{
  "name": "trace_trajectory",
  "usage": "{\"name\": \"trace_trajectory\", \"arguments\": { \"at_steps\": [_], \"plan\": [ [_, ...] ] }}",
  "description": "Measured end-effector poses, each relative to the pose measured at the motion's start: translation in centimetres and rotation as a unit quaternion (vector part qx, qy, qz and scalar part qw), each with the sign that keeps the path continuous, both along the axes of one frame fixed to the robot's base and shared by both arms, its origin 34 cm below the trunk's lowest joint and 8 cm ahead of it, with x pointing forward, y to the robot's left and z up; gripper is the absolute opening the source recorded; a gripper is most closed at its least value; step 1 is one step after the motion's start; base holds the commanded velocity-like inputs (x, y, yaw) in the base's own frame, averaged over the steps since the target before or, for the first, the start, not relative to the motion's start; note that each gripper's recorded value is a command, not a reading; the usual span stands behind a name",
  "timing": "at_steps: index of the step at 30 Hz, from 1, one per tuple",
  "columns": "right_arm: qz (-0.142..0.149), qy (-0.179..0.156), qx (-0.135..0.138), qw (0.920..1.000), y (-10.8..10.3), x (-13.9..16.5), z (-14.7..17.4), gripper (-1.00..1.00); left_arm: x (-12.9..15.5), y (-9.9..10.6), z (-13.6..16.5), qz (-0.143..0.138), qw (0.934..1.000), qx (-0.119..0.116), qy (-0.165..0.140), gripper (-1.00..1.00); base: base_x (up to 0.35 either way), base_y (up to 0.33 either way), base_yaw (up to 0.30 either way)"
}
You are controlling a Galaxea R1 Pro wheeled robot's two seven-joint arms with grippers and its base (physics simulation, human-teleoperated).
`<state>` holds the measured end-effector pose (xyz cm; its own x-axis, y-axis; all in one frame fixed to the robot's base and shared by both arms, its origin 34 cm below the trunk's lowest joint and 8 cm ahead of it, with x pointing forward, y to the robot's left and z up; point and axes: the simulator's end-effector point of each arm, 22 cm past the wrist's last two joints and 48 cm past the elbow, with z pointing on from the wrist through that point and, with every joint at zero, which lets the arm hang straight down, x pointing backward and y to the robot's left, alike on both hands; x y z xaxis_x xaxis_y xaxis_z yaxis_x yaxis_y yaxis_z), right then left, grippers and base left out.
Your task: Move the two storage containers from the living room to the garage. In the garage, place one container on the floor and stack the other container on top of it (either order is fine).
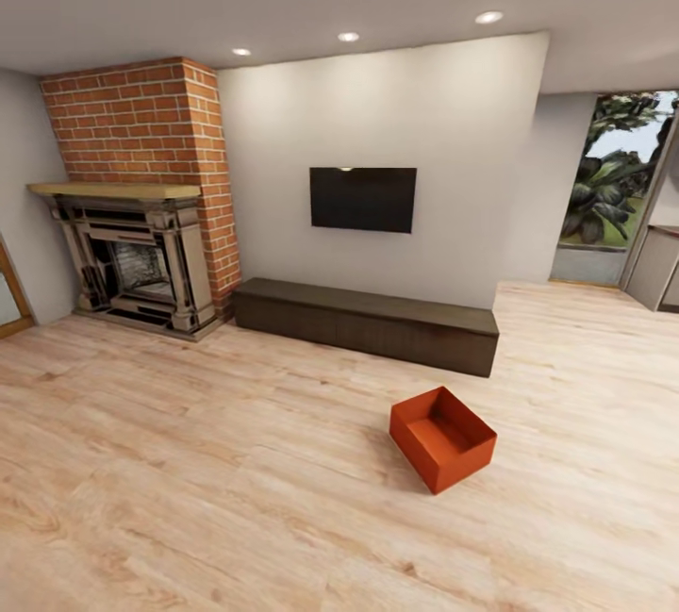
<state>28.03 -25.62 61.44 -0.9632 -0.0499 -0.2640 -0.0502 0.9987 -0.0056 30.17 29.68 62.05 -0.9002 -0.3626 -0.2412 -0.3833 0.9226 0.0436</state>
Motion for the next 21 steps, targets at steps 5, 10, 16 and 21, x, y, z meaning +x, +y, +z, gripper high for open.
{"name": "trace_trajectory", "arguments": {
  "at_steps": [5, 10, 16, 21],
  "plan": [
    [0.0, 0.0, -0.001, 1.0, -0.06, 0.0, 0.0, 1.0, 0.02, 0.0, 0.0, 0.0, 1.0, 0.0, 0.0, 1.0, 0.322, 0.0, 0.0],
    [0.001, 0.0, 0.001, 1.0, 0.13, 0.0, 0.0, 1.0, 0.01, 0.01, 0.0, 0.0, 1.0, 0.0, 0.0, 1.0, 0.322, 0.0, 0.0],
    [0.0, 0.0, 0.0, 1.0, -0.04, 0.03, 0.01, 1.0, -0.01, 0.0, 0.0, 0.0, 1.0, 0.0, 0.0, 1.0, 0.322, 0.0, 0.0],
    [0.0, 0.0, -0.001, 1.0, -0.06, 0.0, 0.0, 1.0, -0.02, 0.02, 0.0, 0.0, 1.0, 0.0, 0.0, 1.0, 0.322, 0.0, 0.0]
  ]
}}
